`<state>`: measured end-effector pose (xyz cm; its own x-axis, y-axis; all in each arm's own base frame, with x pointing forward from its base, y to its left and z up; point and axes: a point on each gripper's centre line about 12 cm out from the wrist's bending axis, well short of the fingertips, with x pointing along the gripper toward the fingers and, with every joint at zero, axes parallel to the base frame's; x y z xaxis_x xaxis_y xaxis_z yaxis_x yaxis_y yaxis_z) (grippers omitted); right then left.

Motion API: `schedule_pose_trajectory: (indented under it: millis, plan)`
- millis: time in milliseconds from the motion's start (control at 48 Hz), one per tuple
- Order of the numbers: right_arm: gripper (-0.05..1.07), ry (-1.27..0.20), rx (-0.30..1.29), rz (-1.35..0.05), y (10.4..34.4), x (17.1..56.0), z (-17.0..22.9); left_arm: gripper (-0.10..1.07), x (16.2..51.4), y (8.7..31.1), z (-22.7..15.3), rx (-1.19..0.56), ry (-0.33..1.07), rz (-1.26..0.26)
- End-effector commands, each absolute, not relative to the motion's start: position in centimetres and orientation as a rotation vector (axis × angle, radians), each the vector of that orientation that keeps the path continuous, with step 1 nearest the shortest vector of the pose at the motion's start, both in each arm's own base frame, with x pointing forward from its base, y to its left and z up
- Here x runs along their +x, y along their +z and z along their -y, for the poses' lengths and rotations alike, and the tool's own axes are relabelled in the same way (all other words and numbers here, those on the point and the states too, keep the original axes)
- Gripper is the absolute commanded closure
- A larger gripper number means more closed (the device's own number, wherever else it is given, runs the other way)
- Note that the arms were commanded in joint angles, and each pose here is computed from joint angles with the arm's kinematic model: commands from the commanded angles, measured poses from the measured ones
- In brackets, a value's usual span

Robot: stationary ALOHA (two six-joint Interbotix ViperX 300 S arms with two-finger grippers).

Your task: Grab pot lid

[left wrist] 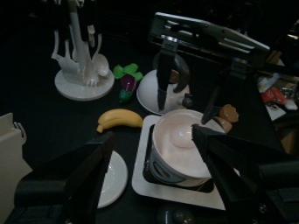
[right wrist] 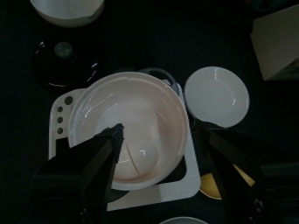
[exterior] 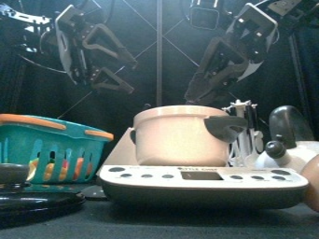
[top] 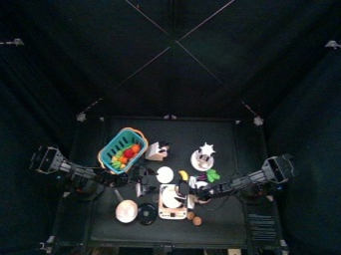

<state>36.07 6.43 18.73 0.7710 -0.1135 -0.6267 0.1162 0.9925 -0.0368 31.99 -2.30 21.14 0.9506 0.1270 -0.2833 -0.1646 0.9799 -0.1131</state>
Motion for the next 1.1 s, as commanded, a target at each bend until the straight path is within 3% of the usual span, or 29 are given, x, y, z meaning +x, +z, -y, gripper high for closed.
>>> schedule_pose_trajectory:
  millis: [0,271,521,917,1083]
  plan:
    - [0.07,-0.138,0.009,-0.636,20.4,36.3,-6.4,-0.04,32.1,21.6,2.2,-0.139,0.154,-0.260]
    - [0.07,-0.235,-0.017,-0.611,22.1,34.9,-5.8,-0.04,32.1,21.5,2.2,-0.140,0.154,-0.262]
    - [0.07,-0.297,-0.045,-0.634,21.7,34.0,-5.4,-0.04,32.1,21.5,2.2,-0.140,0.155,-0.264]
    - [0.07,-0.295,-0.023,-0.637,21.9,34.0,-5.8,-0.04,32.0,21.2,2.3,-0.138,0.150,-0.280]
    - [0.07,-0.242,-0.023,-0.619,22.3,34.6,-6.9,-0.04,31.1,20.0,3.1,-0.148,0.091,-0.376]
